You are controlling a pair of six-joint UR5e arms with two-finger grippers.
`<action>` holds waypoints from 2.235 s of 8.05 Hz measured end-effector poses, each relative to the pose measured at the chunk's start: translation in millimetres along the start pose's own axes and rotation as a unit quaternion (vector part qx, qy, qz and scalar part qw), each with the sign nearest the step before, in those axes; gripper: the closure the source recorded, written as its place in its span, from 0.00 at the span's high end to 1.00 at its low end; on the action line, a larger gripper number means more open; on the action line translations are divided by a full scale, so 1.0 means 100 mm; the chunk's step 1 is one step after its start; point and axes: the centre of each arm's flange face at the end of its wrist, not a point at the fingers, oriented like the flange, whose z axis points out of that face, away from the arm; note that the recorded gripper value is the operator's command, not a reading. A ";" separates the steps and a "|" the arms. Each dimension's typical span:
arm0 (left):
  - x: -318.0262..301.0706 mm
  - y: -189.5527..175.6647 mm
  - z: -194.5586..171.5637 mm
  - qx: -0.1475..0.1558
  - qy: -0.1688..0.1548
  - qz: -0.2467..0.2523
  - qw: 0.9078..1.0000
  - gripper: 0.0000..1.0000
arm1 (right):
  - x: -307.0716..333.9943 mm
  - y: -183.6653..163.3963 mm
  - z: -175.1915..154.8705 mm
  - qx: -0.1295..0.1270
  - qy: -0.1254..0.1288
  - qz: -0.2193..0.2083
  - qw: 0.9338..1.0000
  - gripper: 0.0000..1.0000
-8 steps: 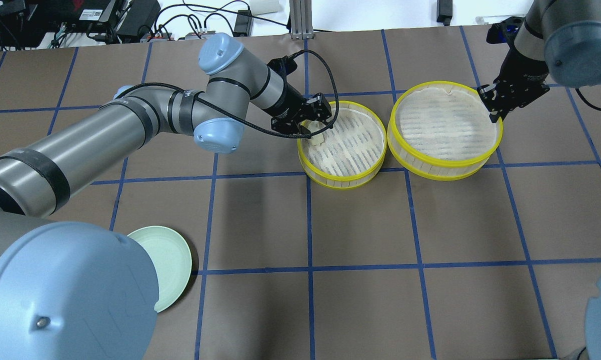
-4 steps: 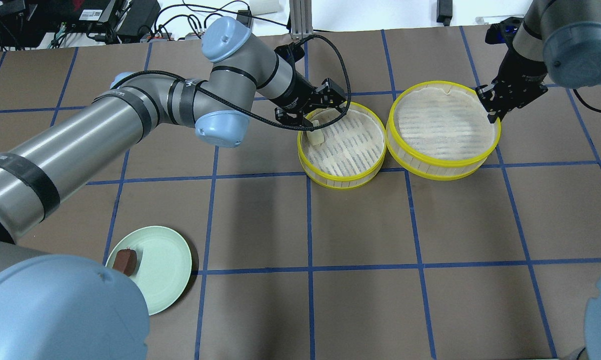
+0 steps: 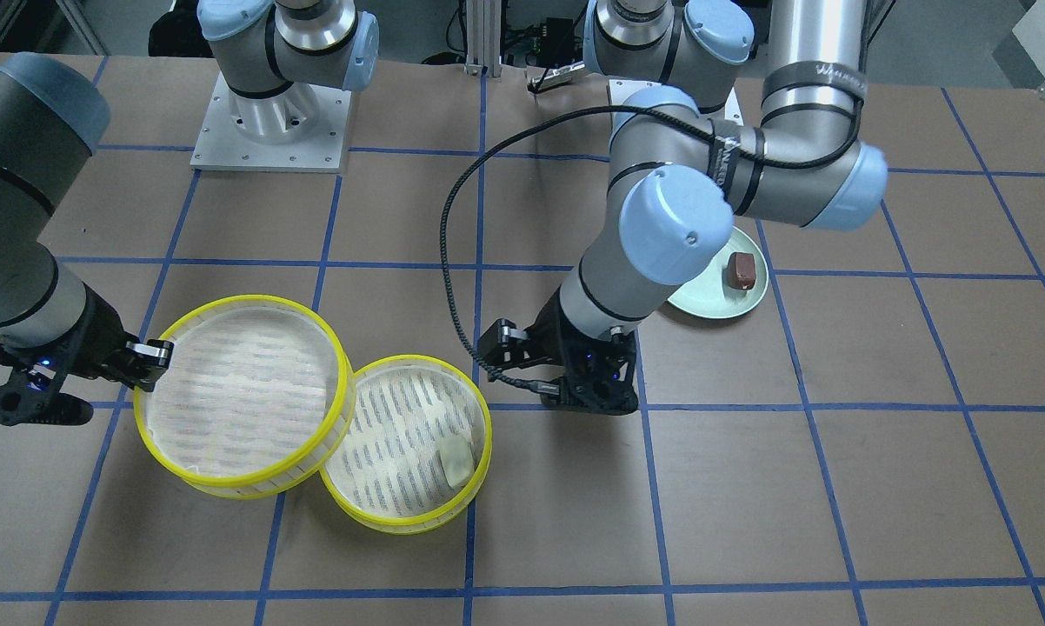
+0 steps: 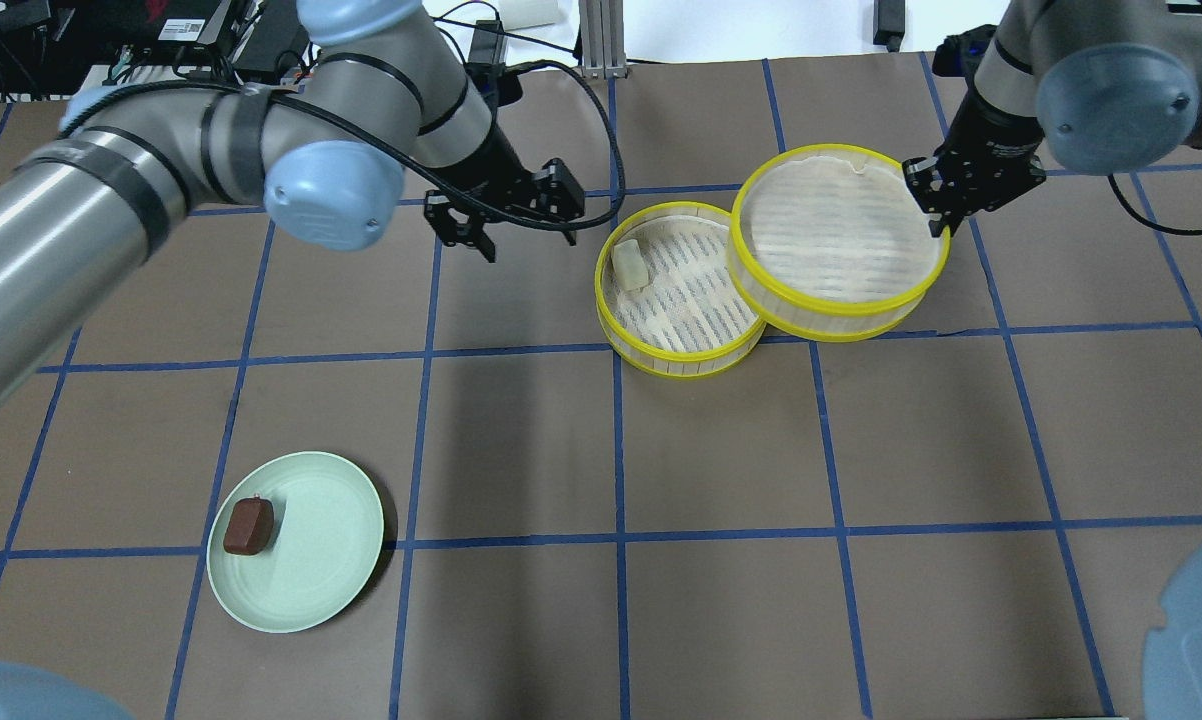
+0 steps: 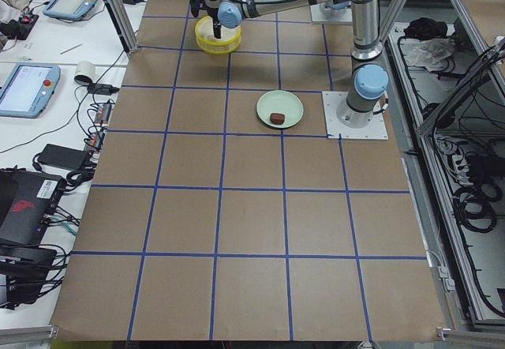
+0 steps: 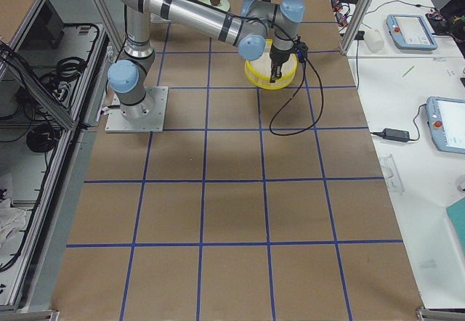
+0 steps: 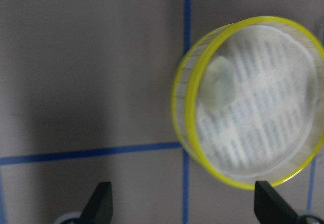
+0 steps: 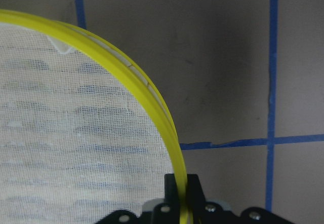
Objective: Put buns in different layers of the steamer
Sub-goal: 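Withdraw the left gripper while the right gripper sets the top tier back on, then lower the left gripper onto the brown chocolate bun on the plate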
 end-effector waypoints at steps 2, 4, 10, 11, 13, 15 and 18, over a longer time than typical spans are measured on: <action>-0.52 0.18 -0.50 -0.039 -0.077 0.034 0.996 1.00 | -0.62 -0.03 0.04 0.019 -0.004 0.034 0.999 0.10; -0.89 0.41 -0.86 -0.076 -0.135 0.065 0.986 1.00 | -1.22 -0.08 0.16 0.038 -0.007 0.065 0.997 0.10; -2.39 1.15 -0.54 -0.227 -0.111 0.041 0.967 1.00 | -1.62 -0.07 0.41 0.035 -0.008 0.070 0.997 0.10; -2.63 1.23 -0.45 -0.247 -0.118 0.025 0.961 1.00 | -1.63 -0.06 0.43 0.032 -0.007 0.069 0.997 0.10; -3.03 1.34 -0.23 -0.277 -0.115 -0.007 0.954 0.97 | -1.63 -0.05 0.47 0.025 -0.006 0.066 0.997 0.10; -3.18 1.35 0.03 -0.297 -0.107 -0.016 0.949 0.97 | -1.63 -0.01 0.53 0.017 -0.004 0.064 0.998 0.10; -3.33 1.28 0.40 -0.318 -0.097 -0.020 0.943 0.89 | -1.62 0.01 0.58 0.012 -0.002 0.056 0.998 0.10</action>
